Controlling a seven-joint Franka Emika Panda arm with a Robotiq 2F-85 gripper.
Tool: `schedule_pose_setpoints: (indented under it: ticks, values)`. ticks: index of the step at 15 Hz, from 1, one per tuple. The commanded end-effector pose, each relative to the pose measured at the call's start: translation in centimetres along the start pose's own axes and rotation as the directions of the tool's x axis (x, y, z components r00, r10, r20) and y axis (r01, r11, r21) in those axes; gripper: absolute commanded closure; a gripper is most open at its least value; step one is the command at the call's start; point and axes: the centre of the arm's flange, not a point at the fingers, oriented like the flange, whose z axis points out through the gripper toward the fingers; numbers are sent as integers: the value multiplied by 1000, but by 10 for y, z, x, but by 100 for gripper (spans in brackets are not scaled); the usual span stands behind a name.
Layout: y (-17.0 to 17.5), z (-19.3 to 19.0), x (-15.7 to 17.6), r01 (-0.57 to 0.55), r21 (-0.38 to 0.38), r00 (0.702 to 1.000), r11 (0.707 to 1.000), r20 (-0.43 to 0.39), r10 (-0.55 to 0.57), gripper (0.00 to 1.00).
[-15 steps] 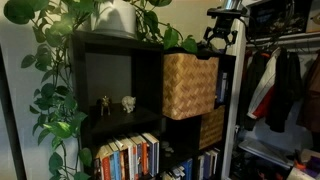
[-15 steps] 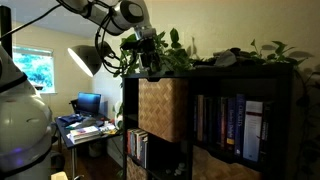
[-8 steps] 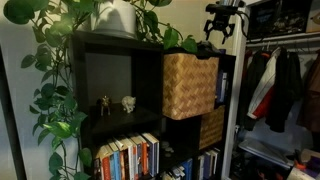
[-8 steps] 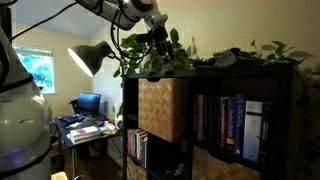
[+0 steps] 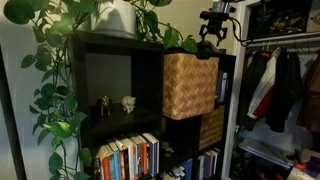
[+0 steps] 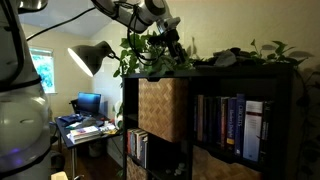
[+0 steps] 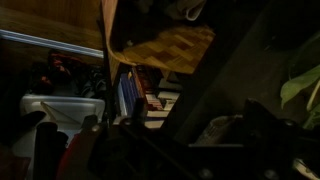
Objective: Pull out the top brown basket then put the socks in the basket, then push in the basket
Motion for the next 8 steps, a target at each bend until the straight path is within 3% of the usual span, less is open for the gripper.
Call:
schedule_pose_setpoints:
  ticks: [1,8]
  values:
    - [0,-1,0,0,2,1000,1000,-1,0,0]
    - [-12,25,54,-76,-38,996,996,-57,74,0]
